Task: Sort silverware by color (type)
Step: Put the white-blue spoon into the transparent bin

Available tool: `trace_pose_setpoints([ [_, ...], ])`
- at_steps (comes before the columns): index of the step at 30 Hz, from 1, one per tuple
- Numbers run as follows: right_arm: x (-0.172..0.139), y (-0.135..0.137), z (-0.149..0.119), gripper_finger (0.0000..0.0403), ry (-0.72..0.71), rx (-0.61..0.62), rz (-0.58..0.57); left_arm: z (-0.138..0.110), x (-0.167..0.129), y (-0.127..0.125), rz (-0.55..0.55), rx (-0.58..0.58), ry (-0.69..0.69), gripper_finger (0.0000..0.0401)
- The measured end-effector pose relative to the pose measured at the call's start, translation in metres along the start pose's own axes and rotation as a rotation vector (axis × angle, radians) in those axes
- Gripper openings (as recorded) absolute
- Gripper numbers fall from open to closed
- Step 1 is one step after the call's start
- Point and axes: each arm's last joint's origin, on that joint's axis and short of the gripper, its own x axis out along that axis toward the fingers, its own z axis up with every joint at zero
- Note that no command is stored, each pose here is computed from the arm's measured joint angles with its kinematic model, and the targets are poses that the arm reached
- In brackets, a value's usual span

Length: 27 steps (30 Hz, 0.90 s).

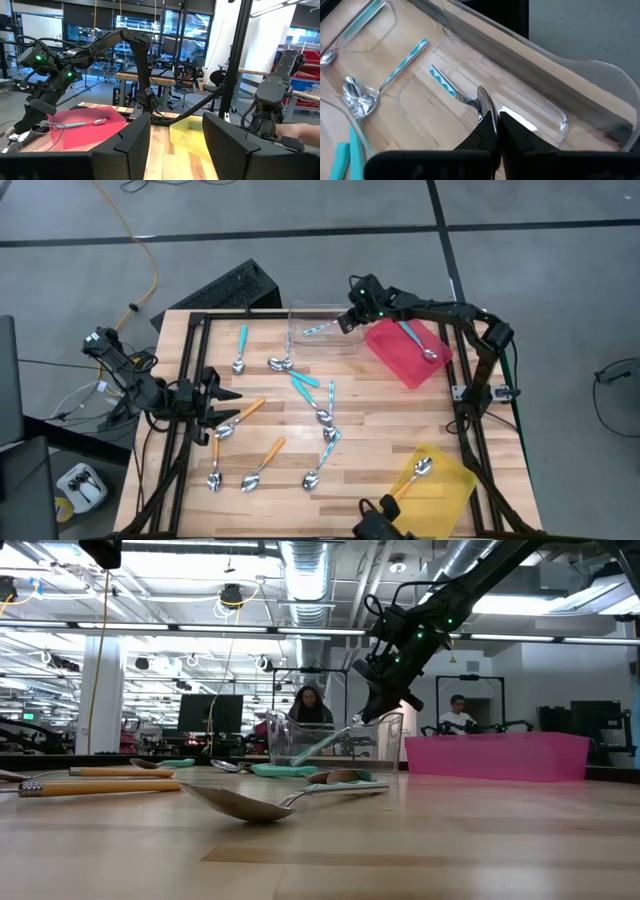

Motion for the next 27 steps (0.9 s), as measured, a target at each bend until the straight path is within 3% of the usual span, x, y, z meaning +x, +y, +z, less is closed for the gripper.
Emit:
trace_pose_setpoints([
  [8, 0.001, 0.002, 0.0, 0.0035, -0.002, -0.011, 0.004, 0.0, 0.0, 0.0, 0.001, 0.001, 0.0, 0.0167],
  [17, 0.027, 0.003, -0.014, 0.0037, 0.067, -0.026, 0.032, 0.0, 0.0, 0.0, 0.015, 0.0, -0.001, 0.0167],
  [27, 0.028, 0.002, -0.014, 0.0038, 0.067, -0.027, 0.024, 0.0, 0.0, 0.001, 0.029, 0.001, -0.001, 0.0167],
])
